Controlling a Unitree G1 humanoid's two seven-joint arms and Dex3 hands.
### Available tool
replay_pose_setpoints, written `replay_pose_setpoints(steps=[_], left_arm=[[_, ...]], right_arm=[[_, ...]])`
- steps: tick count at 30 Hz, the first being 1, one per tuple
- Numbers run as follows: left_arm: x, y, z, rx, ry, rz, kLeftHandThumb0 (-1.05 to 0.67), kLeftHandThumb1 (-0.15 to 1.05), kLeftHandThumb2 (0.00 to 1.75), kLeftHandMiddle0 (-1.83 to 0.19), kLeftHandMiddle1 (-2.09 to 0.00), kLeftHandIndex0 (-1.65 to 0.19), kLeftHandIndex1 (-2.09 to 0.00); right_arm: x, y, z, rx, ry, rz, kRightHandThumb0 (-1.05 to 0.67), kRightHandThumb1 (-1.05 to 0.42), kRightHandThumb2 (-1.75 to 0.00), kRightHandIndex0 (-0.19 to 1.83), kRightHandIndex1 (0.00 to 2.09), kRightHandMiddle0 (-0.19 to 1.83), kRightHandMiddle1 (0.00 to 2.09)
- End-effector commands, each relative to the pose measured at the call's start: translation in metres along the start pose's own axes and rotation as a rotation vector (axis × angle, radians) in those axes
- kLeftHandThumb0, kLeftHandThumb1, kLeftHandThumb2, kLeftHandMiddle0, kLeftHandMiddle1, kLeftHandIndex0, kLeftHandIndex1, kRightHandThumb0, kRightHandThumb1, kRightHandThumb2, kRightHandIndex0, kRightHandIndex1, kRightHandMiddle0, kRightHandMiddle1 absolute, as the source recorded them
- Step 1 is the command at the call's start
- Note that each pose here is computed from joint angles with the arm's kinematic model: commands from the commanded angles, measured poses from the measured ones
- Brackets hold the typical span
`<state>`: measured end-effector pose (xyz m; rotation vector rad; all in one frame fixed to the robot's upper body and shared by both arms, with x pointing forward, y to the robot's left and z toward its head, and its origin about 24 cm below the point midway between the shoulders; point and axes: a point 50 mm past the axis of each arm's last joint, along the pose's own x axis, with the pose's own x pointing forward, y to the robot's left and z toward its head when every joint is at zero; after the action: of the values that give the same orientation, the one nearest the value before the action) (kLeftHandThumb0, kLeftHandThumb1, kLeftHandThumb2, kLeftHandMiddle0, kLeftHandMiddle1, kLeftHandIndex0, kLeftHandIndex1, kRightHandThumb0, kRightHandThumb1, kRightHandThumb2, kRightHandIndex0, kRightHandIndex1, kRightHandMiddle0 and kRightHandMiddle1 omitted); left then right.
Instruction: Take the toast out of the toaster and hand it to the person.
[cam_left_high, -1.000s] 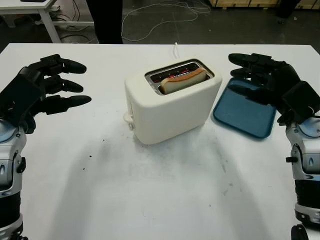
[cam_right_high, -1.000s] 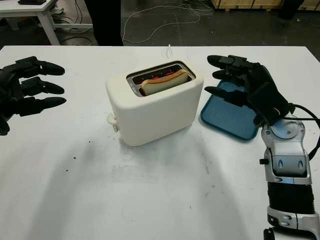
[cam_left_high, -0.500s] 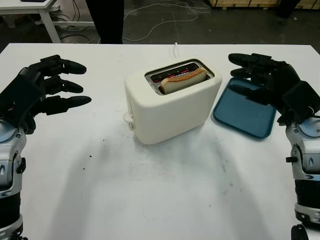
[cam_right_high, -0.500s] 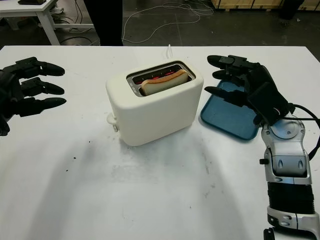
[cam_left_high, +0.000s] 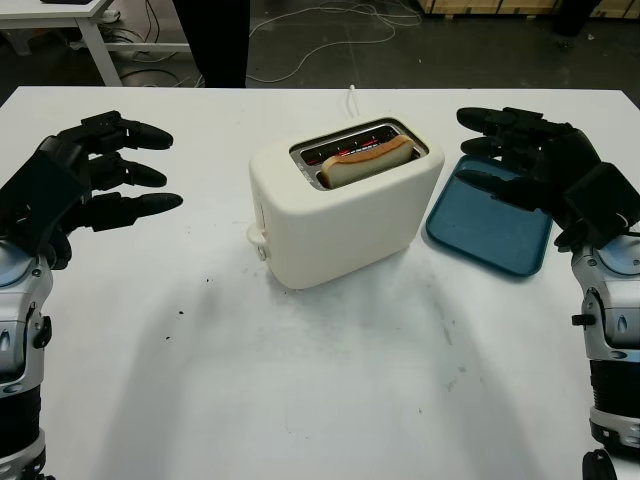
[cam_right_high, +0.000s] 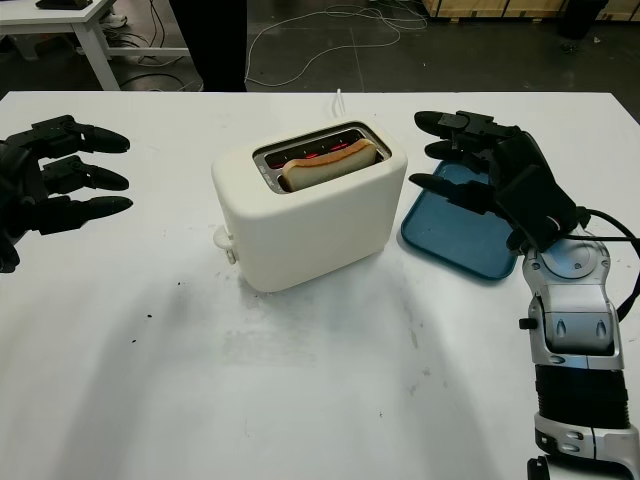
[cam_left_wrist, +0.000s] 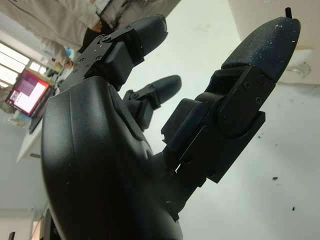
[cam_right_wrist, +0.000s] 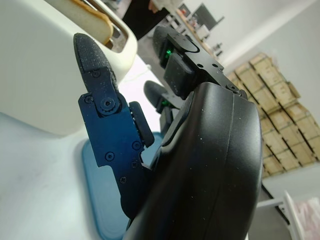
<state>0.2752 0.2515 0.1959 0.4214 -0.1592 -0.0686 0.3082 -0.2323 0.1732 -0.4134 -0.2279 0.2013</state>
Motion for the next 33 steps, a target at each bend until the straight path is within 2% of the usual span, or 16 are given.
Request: replay_pose_setpoints(steps=[1,33], left_arm=[[-0.002,0.0014,0.0001,0.011,-0.003,0.003,-0.98,0.61,0.0,-0.51,-0.99,-0.5,-0.83],[-0.0001,0.0007,0.0002,0.012,-0.007,0.001,-0.99,0.61,0.0,-0.51,-0.99,-0.49,-0.83]], right_arm=[[-0.0008,0.0023,0.0001,0.026,-0.005,0.005,-0.52,-0.76,0.0,0.24,0.84,0.65,0.0],[0.0007,0.0023,0.0012,0.02,-0.002,0.0,-0.52,-0.75,0.0,0.26,0.83,0.67,0.01]])
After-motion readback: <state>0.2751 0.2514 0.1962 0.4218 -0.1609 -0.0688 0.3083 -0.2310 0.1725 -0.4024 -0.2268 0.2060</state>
